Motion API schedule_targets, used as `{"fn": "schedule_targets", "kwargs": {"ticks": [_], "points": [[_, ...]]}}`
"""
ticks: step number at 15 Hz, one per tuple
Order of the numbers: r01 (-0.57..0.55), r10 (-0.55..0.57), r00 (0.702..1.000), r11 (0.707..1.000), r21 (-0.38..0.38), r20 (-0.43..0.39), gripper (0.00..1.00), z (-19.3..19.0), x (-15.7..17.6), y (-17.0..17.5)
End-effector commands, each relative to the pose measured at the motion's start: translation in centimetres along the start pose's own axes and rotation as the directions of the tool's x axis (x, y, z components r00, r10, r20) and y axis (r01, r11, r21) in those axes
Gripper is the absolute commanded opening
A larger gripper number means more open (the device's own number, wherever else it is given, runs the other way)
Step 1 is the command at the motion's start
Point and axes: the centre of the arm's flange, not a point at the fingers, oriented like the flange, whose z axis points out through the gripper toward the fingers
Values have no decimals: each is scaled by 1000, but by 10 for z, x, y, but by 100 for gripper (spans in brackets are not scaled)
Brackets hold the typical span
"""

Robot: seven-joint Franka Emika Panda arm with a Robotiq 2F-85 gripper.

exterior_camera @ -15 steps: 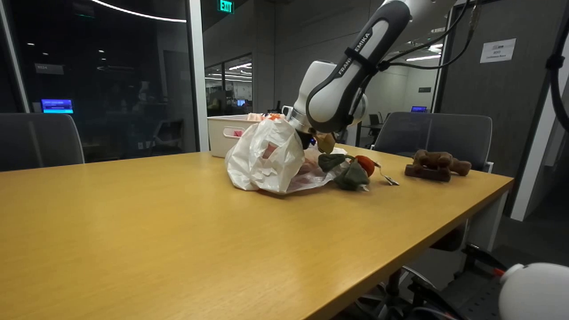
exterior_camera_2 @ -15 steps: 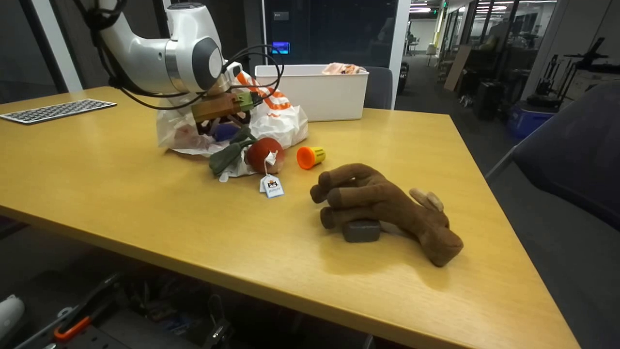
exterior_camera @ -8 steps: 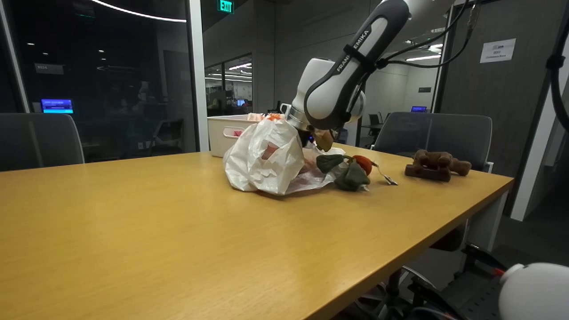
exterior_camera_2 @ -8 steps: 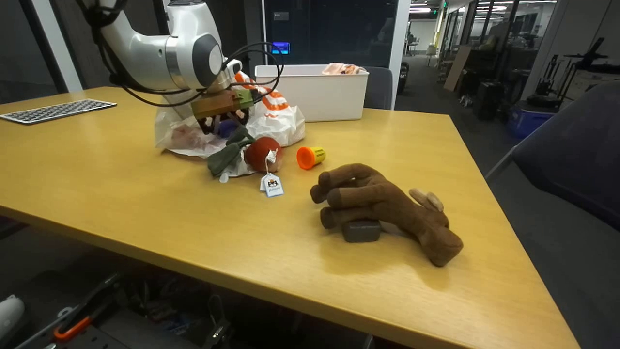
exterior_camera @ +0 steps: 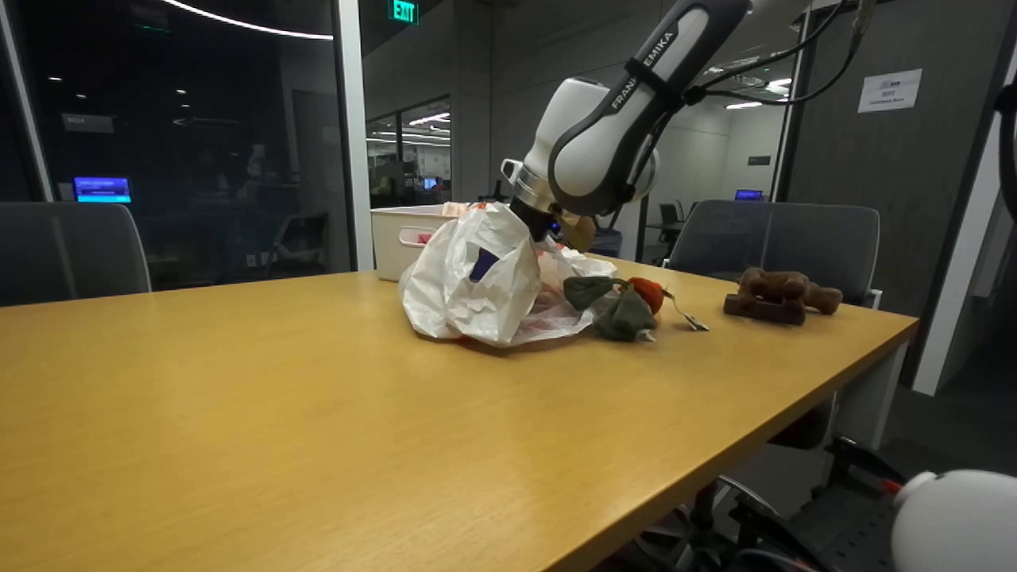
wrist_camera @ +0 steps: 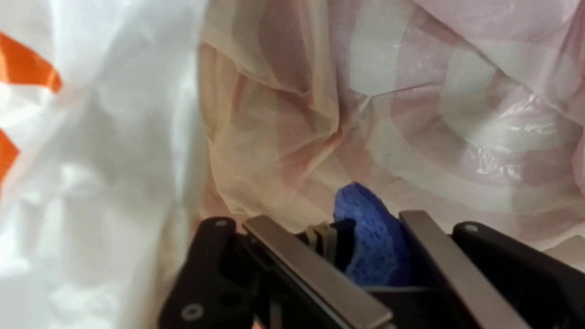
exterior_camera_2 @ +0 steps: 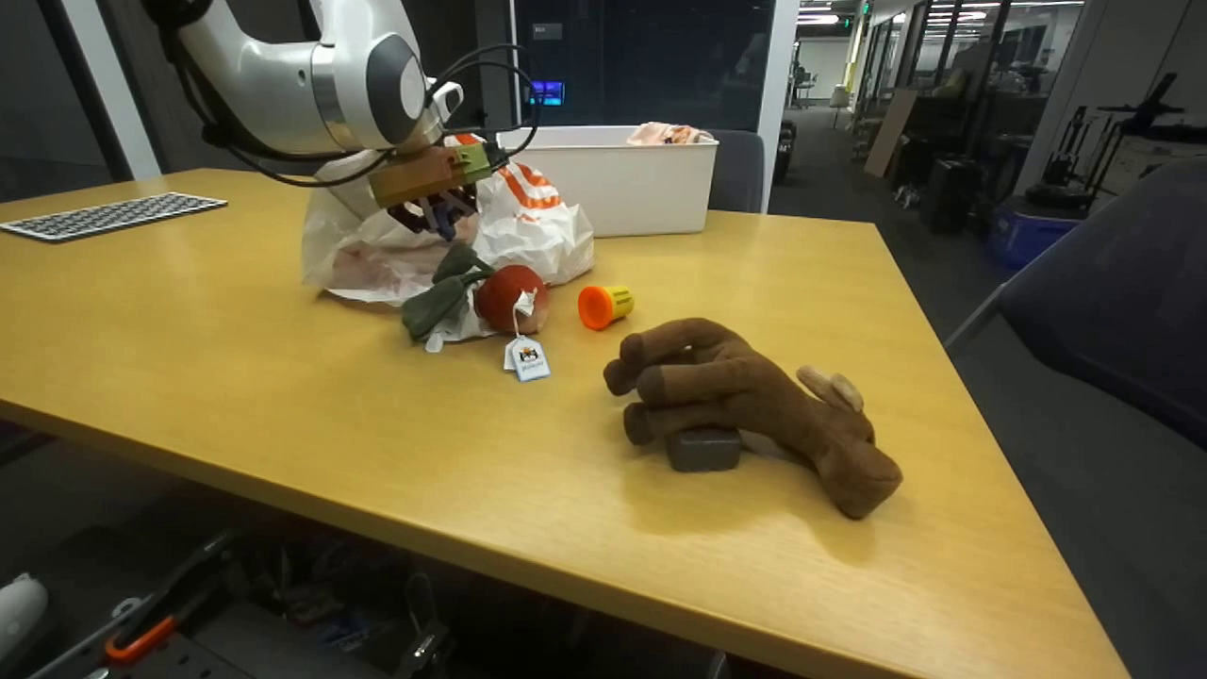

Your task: Remove the items from the plastic bag and place them on the table.

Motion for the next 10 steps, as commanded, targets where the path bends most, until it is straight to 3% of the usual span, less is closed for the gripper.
{"fn": "schedule_targets", "kwargs": {"ticks": [1, 4, 7, 10], "points": [[-34, 37, 998, 997, -73, 41, 6, -36, -13, 7], [-102, 119, 977, 989, -104, 177, 5, -78, -31, 26], [-156, 160, 912, 987, -42, 377, 5, -123, -50, 39], [-231, 174, 828, 972, 41, 533, 5, -159, -70, 42]]}}
